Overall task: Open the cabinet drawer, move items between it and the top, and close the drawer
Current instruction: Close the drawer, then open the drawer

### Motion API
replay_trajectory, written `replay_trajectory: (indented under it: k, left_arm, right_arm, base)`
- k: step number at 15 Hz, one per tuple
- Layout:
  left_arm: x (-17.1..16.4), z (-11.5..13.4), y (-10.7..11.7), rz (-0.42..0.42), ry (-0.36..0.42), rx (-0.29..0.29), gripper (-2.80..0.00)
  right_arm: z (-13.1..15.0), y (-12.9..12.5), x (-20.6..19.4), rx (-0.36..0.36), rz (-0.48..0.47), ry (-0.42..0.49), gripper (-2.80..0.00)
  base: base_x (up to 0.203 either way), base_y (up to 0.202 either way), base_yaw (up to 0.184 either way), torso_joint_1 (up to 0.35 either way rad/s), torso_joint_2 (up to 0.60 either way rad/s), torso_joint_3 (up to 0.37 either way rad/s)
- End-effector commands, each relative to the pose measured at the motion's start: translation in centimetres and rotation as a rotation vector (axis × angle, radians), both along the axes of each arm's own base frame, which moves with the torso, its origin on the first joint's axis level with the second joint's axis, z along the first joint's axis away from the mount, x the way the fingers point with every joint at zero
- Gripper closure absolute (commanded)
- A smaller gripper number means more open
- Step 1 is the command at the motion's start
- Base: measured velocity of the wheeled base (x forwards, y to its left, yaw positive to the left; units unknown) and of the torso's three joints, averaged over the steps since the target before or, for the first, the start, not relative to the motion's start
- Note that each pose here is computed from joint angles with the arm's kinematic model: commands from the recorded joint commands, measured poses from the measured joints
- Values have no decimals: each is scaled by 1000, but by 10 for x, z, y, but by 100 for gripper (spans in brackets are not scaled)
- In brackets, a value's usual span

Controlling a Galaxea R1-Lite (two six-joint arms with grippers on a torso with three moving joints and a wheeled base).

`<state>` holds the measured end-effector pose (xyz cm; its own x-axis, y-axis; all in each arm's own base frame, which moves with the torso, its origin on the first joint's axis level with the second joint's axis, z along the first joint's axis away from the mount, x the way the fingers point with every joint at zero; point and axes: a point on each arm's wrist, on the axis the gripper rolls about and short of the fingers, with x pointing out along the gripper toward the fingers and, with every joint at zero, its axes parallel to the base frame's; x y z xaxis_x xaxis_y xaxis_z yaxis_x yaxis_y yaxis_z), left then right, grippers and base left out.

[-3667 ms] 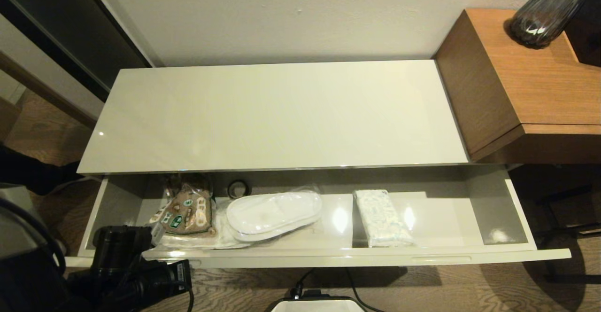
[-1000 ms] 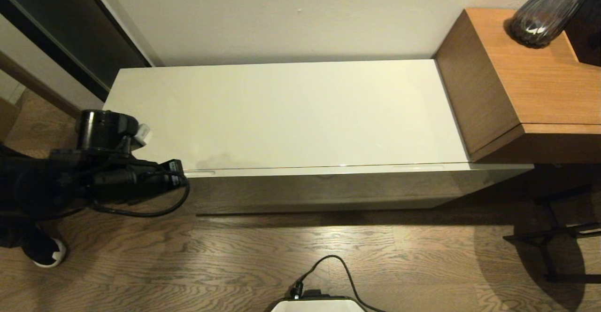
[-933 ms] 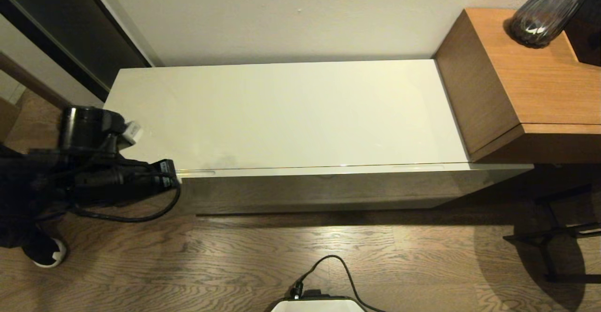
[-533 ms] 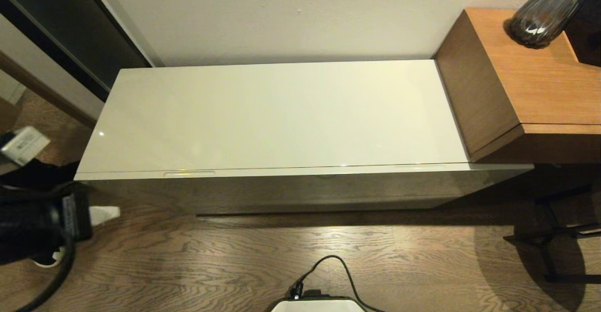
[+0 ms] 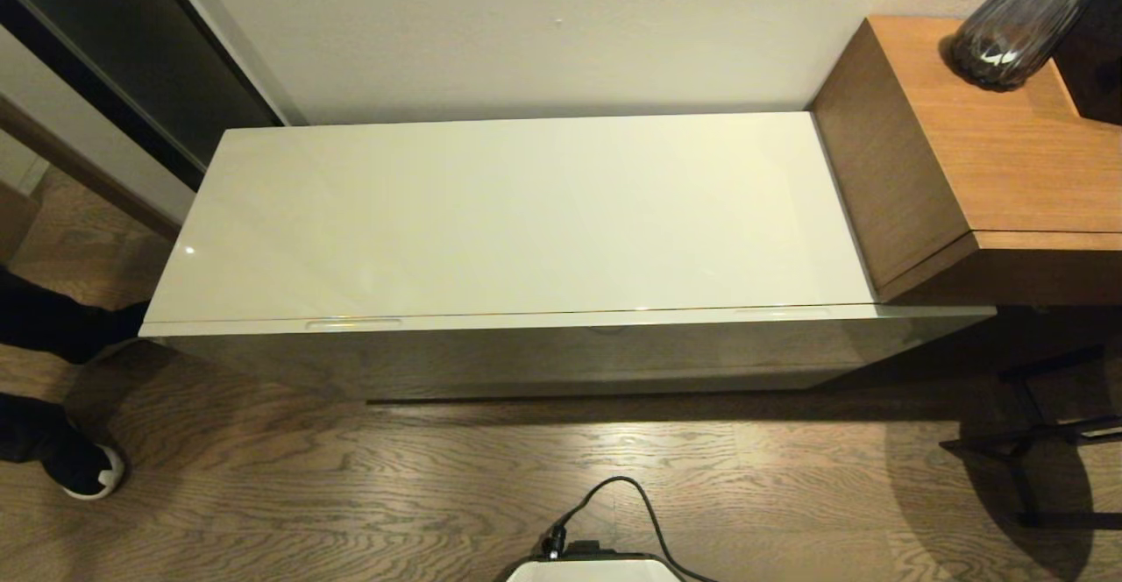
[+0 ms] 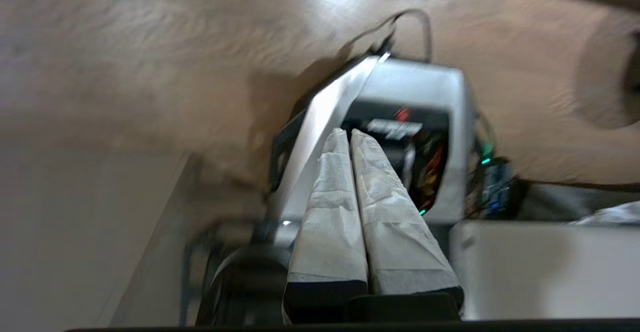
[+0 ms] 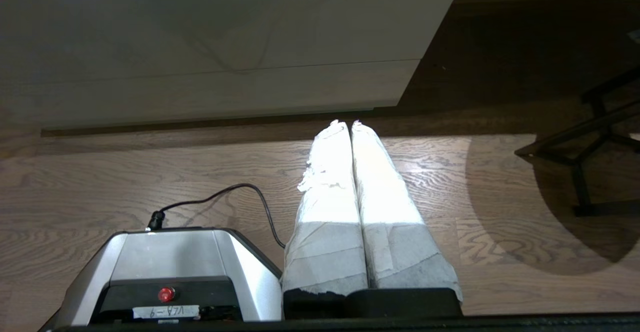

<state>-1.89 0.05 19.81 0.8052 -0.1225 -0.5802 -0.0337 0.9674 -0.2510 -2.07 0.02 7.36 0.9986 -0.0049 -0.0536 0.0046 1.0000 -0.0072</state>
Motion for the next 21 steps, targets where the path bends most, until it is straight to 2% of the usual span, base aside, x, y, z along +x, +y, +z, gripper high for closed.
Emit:
replay_trajectory:
  k: [1, 5, 8, 10, 12, 14, 16, 17, 19, 21]
  left_arm:
    - [-29, -29, 3, 11, -39, 4, 0]
    - [-38, -57, 5, 68, 13, 50, 0]
    - [-40, -47, 2, 142, -25, 74, 0]
    - [-44, -55, 0, 126, -32, 94, 0]
    - [-52, -81, -1, 93, -49, 137, 0]
    - [-61, -98, 0, 76, -145, 187, 0]
    - [-58, -101, 0, 71, -236, 276, 0]
    - [-50, -95, 1, 84, -322, 296, 0]
    - [-28, -101, 1, 108, -459, 308, 0]
    - [-11, -105, 1, 121, -662, 308, 0]
  right_arm:
    - [-1, 0, 0, 0, 0, 3, 0]
    - [-1, 0, 0, 0, -1, 3, 0]
    - [-1, 0, 0, 0, -1, 5, 0]
    - [-1, 0, 0, 0, 0, 5, 0]
    - [-1, 0, 0, 0, 0, 5, 0]
    - [-1, 0, 0, 0, -1, 5, 0]
    - [-1, 0, 0, 0, 0, 5, 0]
    - [-1, 0, 0, 0, 0, 5, 0]
    - [-1, 0, 0, 0, 0, 4, 0]
    - [-1, 0, 0, 0, 0, 3, 0]
  base:
    - [0, 0, 0, 0, 0, 0]
    - [0, 0, 0, 0, 0, 0]
    - [0, 0, 0, 0, 0, 0]
    - [0, 0, 0, 0, 0, 0]
    - [0, 0, 0, 0, 0, 0]
    - [0, 0, 0, 0, 0, 0]
    - [0, 0, 0, 0, 0, 0]
    - [0, 0, 0, 0, 0, 0]
    - [0, 0, 0, 0, 0, 0]
    - [0, 0, 0, 0, 0, 0]
